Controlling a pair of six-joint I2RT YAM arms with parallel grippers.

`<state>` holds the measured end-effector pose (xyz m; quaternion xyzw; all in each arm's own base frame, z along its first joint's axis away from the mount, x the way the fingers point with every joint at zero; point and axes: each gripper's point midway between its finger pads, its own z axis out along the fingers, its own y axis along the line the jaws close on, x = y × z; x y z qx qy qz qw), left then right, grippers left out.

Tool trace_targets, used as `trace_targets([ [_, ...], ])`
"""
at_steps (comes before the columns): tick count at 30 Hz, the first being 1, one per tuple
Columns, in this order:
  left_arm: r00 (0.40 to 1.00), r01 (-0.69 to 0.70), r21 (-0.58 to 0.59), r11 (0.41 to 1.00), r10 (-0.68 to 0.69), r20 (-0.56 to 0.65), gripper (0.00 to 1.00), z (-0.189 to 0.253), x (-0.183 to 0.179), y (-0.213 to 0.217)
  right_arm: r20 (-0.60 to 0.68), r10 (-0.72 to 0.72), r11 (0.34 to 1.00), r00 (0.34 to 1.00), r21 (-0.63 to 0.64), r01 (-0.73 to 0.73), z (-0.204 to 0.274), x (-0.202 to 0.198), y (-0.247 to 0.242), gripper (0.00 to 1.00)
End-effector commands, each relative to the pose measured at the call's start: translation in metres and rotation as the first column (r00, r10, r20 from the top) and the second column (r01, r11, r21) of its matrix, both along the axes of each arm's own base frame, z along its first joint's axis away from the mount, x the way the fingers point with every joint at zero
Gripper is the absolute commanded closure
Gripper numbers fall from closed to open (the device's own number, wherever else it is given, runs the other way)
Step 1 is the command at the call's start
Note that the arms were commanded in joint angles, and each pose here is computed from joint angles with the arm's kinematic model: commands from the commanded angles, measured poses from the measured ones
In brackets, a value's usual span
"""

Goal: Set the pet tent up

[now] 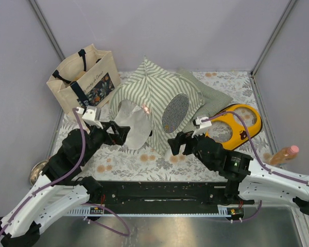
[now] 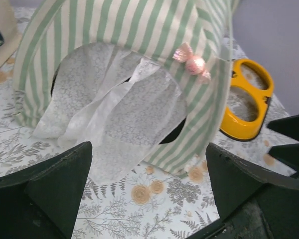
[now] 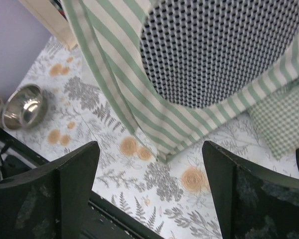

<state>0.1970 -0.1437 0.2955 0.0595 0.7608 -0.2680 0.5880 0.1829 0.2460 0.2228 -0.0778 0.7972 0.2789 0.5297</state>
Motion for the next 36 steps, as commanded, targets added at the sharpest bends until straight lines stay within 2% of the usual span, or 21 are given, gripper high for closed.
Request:
trace_targets([
  [1,0.992,-0.118,0.051,0.992,0.116,0.038,0.01,0.018,0.019,0.015,0.093,-0.001,0.999,0.996,-0.042,0.005,0.058,0.017,0.017,0.07],
  [7,0.966,-0.258,0.153,0.954,0.258,0.023,0.01,0.024,0.039,0.033,0.168,-0.021,0.987,0.986,-0.156,0.047,0.088,0.049,0.059,0.12],
  [10,0.953,-0.298,0.189,0.936,0.301,0.013,0.01,0.029,0.047,0.037,0.193,-0.065,0.966,0.979,-0.234,0.110,0.084,0.069,0.071,0.19],
  [11,0.951,-0.306,0.187,0.933,0.311,0.007,0.01,0.031,0.049,0.038,0.190,-0.065,0.957,0.980,-0.267,0.116,0.078,0.074,0.074,0.26],
  [12,0.950,-0.308,0.187,0.933,0.313,0.001,0.01,0.033,0.051,0.037,0.192,-0.078,0.947,0.978,-0.294,0.133,0.074,0.079,0.075,0.40],
  [15,0.948,-0.311,0.192,0.931,0.318,-0.008,0.01,0.036,0.058,0.035,0.198,-0.096,0.927,0.976,-0.338,0.160,0.064,0.089,0.071,0.73],
  [16,0.946,-0.315,0.191,0.929,0.324,-0.016,0.01,0.035,0.061,0.035,0.197,-0.085,0.927,0.977,-0.345,0.150,0.064,0.091,0.070,0.82],
  [17,0.943,-0.321,0.186,0.929,0.331,-0.026,0.01,0.034,0.064,0.036,0.196,-0.069,0.928,0.978,-0.347,0.135,0.066,0.092,0.067,0.85],
  [18,0.942,-0.322,0.170,0.931,0.333,-0.040,0.01,0.034,0.066,0.035,0.203,-0.053,0.931,0.978,-0.344,0.122,0.070,0.093,0.063,0.96],
  [19,0.941,-0.323,0.164,0.932,0.335,-0.055,0.01,0.032,0.069,0.036,0.205,-0.034,0.934,0.978,-0.342,0.105,0.073,0.094,0.060,1.00],
  [23,0.936,-0.329,0.147,0.933,0.343,-0.083,0.01,0.029,0.078,0.039,0.234,0.092,0.954,0.968,-0.301,-0.017,0.089,0.094,0.049,1.00],
  [25,0.943,-0.308,0.143,0.941,0.322,-0.088,0.01,0.026,0.082,0.037,0.293,0.137,0.953,0.946,-0.298,-0.045,0.103,0.094,0.037,1.00],
  [30,0.961,-0.244,0.109,0.964,0.255,-0.104,0.01,0.014,0.088,0.026,0.361,0.203,0.968,0.910,-0.213,-0.132,0.122,0.107,0.019,1.00],
  [34,0.979,-0.146,0.079,0.986,0.155,-0.131,0.01,-0.001,0.095,0.004,0.307,0.197,0.966,0.931,-0.221,-0.132,0.094,0.130,0.011,1.00],
  [35,0.984,-0.119,0.077,0.990,0.128,-0.125,0.01,-0.004,0.097,-0.001,0.293,0.176,0.967,0.940,-0.230,-0.109,0.089,0.132,0.007,0.97],
  [36,0.985,-0.101,0.084,0.991,0.111,-0.130,0.01,-0.009,0.099,-0.005,0.277,0.165,0.966,0.947,-0.238,-0.099,0.083,0.132,0.003,0.80],
])
